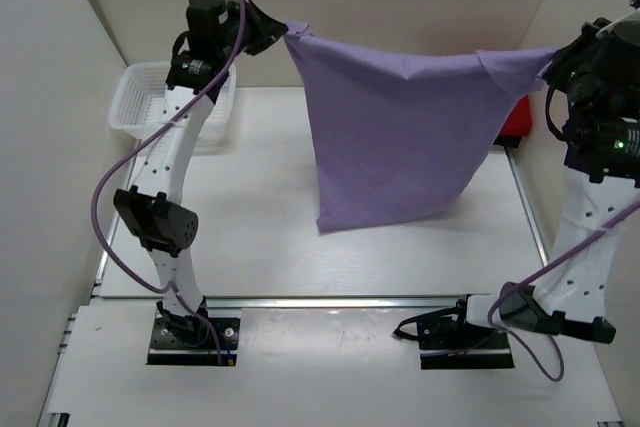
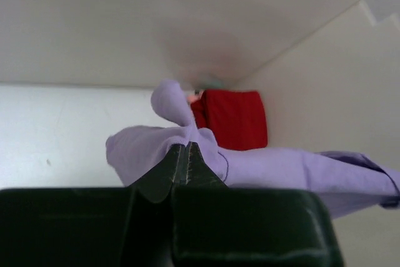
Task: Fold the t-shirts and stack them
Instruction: Flatten out the tshirt
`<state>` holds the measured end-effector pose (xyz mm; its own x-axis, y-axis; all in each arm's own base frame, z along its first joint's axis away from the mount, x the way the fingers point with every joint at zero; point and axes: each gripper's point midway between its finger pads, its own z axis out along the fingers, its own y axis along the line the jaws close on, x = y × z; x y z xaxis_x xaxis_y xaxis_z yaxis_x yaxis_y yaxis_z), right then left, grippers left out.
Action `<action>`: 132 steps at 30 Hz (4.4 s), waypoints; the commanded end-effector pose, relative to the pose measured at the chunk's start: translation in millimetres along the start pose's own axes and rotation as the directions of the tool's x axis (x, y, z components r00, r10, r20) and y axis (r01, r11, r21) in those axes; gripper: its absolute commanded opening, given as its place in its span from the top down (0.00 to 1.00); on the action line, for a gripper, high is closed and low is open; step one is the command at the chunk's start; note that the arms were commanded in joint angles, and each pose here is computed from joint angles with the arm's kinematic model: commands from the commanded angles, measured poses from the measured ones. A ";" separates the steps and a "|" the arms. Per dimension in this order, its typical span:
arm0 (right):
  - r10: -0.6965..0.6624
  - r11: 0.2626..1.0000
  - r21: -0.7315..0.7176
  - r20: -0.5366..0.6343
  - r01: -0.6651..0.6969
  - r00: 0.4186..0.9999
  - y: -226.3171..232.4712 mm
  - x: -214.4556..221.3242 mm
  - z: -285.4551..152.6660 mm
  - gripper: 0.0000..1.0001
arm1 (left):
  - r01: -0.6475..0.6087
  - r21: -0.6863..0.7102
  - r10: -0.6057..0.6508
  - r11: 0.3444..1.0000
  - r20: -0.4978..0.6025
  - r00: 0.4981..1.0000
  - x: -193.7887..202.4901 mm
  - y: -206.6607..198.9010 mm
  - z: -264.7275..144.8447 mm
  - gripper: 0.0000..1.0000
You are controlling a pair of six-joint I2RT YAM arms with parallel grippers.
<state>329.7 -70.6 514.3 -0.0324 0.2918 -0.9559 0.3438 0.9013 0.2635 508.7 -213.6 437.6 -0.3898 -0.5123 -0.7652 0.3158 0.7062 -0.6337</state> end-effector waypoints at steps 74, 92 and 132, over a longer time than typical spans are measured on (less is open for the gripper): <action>-0.040 0.978 -0.138 -0.862 -0.157 0.506 25.8 488.1 169.6 0.51 | -0.087 -0.444 -0.242 0.892 -0.632 0.737 338.0 205.2 -111.6 0.33; -0.029 0.995 0.024 -0.862 0.099 0.506 -51.0 420.5 44.1 1.00 | -0.189 -0.483 -0.234 0.855 -0.684 0.691 329.9 254.5 -62.9 1.00; -0.115 0.991 -0.078 -0.907 0.107 0.405 -56.2 454.3 -36.2 1.00 | 0.140 0.016 -0.070 0.990 -0.809 0.584 476.4 62.0 -174.4 0.44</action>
<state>260.1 22.5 63.6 -0.9117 0.3157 -0.2630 0.2834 0.9466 0.1539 192.7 -310.2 47.3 -0.9563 0.0405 -0.2896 0.2442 0.6554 -0.7147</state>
